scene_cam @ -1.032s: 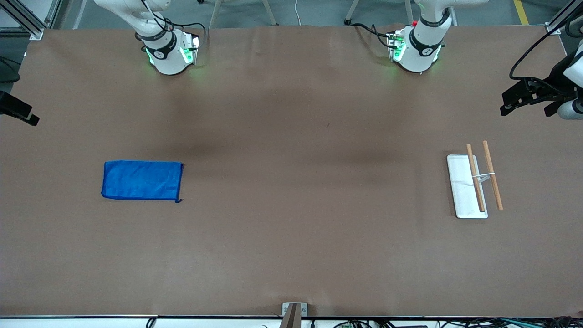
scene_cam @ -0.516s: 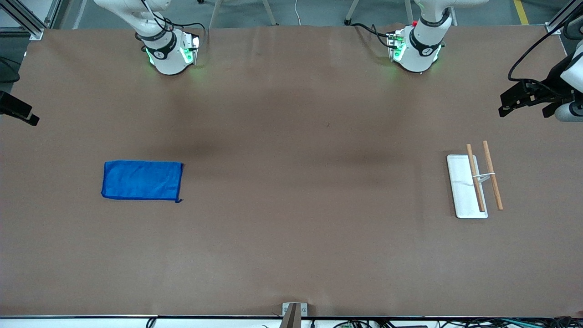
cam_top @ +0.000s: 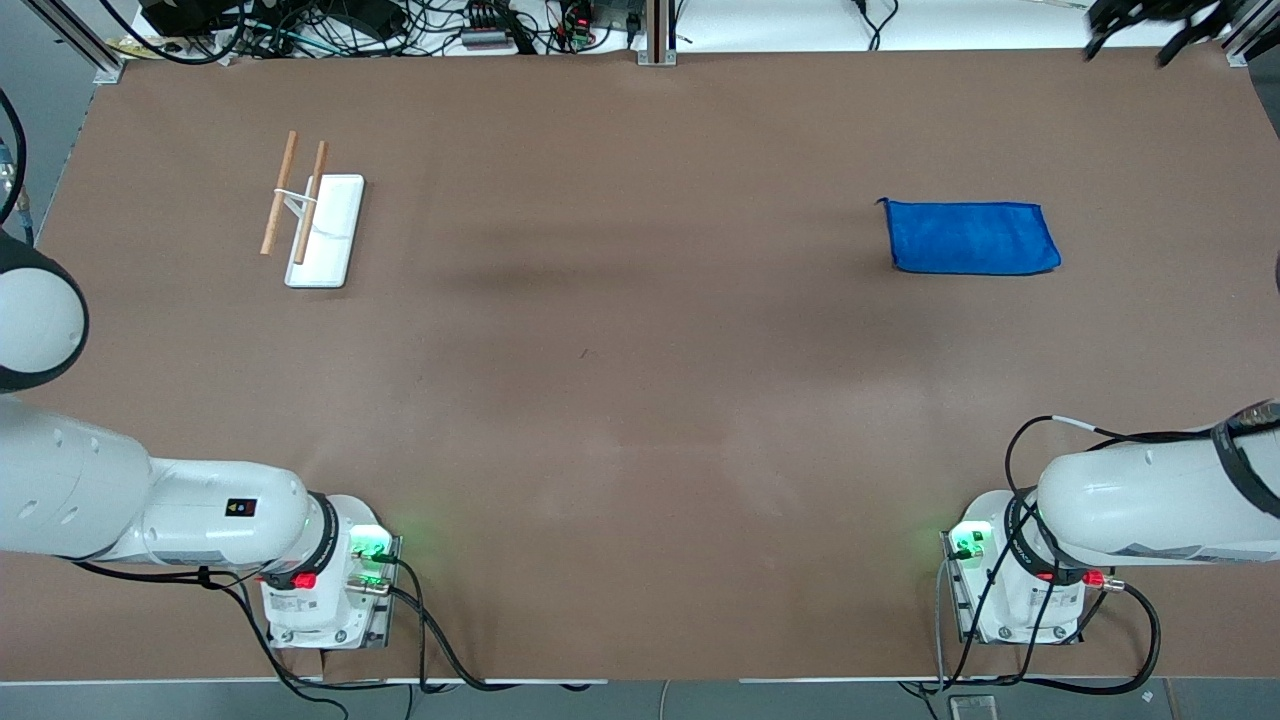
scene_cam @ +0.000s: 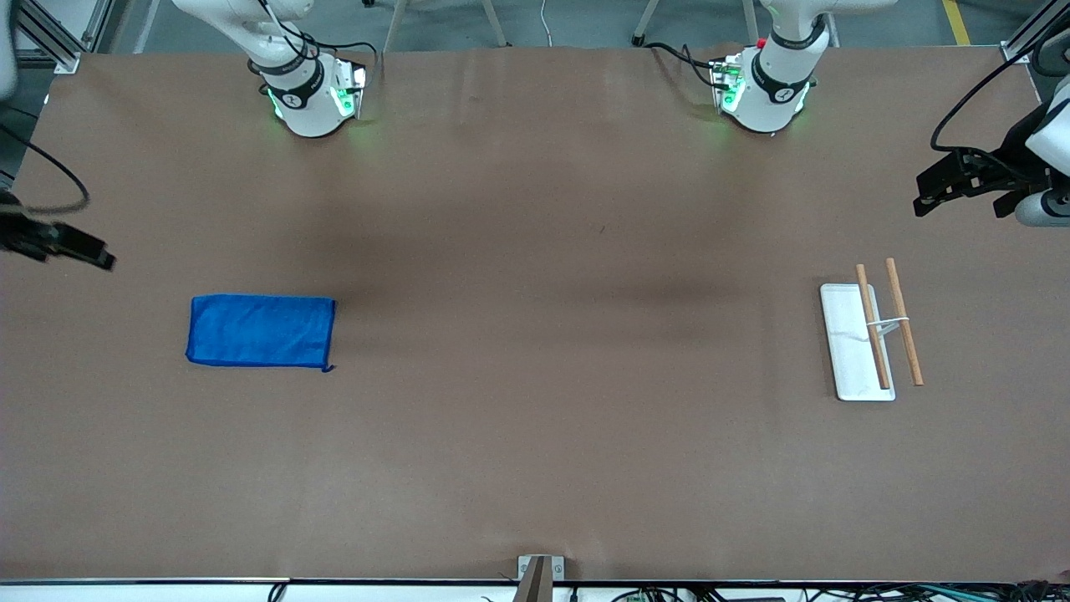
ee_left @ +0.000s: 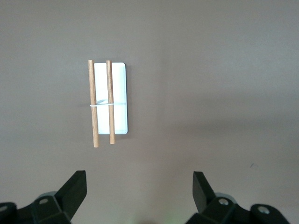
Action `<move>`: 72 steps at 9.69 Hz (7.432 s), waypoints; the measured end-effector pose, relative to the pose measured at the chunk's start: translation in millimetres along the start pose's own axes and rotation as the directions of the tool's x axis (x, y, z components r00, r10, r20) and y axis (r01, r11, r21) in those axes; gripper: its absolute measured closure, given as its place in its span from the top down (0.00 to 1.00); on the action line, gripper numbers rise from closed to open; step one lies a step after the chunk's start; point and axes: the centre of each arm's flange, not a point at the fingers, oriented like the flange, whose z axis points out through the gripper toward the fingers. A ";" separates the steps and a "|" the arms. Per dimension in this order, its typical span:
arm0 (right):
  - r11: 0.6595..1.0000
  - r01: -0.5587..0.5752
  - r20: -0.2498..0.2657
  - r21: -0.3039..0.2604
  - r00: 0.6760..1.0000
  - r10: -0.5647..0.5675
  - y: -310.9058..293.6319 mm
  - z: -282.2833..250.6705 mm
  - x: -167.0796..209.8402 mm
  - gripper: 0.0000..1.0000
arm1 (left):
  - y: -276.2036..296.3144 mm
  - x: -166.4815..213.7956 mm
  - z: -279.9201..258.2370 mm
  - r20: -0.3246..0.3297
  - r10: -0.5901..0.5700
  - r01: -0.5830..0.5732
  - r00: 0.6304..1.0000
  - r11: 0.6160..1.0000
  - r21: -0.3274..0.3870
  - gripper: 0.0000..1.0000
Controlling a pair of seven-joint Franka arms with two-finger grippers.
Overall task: Right arm passes towel to left arm to hang
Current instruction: 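Move the right gripper down to the blue towel's edge, then close the right gripper on the blue towel's edge, then lift the blue towel with the right gripper toward the table middle, then carry the towel toward the left gripper while the left gripper approaches, then grasp the towel's hanging edge with the left gripper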
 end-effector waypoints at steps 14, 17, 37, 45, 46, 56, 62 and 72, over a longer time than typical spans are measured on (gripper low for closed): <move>0.992 0.125 -0.015 -0.028 0.992 -0.126 -0.1 335.2 -17.1 0.95 | 0.8 0.9 2.3 0.005 0.001 -0.001 1.000 1.000 0.000 1.00; 0.990 0.135 -0.021 -0.029 0.991 -0.135 -0.1 333.9 -15.8 0.56 | 0.8 1.1 2.7 0.005 0.001 -0.001 1.000 1.000 0.000 1.00; 0.572 0.040 0.106 0.819 0.970 -0.220 -329.2 66.2 -28.6 0.07 | 8.9 4.0 7.6 0.014 0.034 -0.033 0.999 0.997 -0.068 1.00; -0.070 -0.190 0.161 0.979 0.941 -0.298 -479.9 73.0 -109.7 0.07 | 15.7 3.6 47.5 0.139 0.143 -0.039 0.980 0.819 -0.572 1.00; -0.133 -0.173 0.129 0.976 0.948 -0.289 -490.4 76.6 -116.7 0.07 | 17.0 4.5 56.0 0.166 0.153 -0.011 0.974 0.768 -0.640 1.00; -0.442 -0.162 0.064 0.882 0.972 -0.227 -573.5 99.4 -178.7 0.07 | 86.2 -12.0 196.1 0.327 0.311 0.136 0.892 0.507 -0.851 0.93; -0.455 -0.156 0.059 0.877 0.973 -0.221 -574.3 97.8 -177.8 0.07 | 134.6 -16.9 210.1 0.313 0.305 0.172 0.900 0.412 -0.895 0.88; -0.481 -0.148 0.050 0.864 0.977 -0.209 -578.7 92.3 -183.9 0.07 | 153.8 -6.2 214.9 0.115 0.148 0.087 0.982 0.183 -0.979 0.74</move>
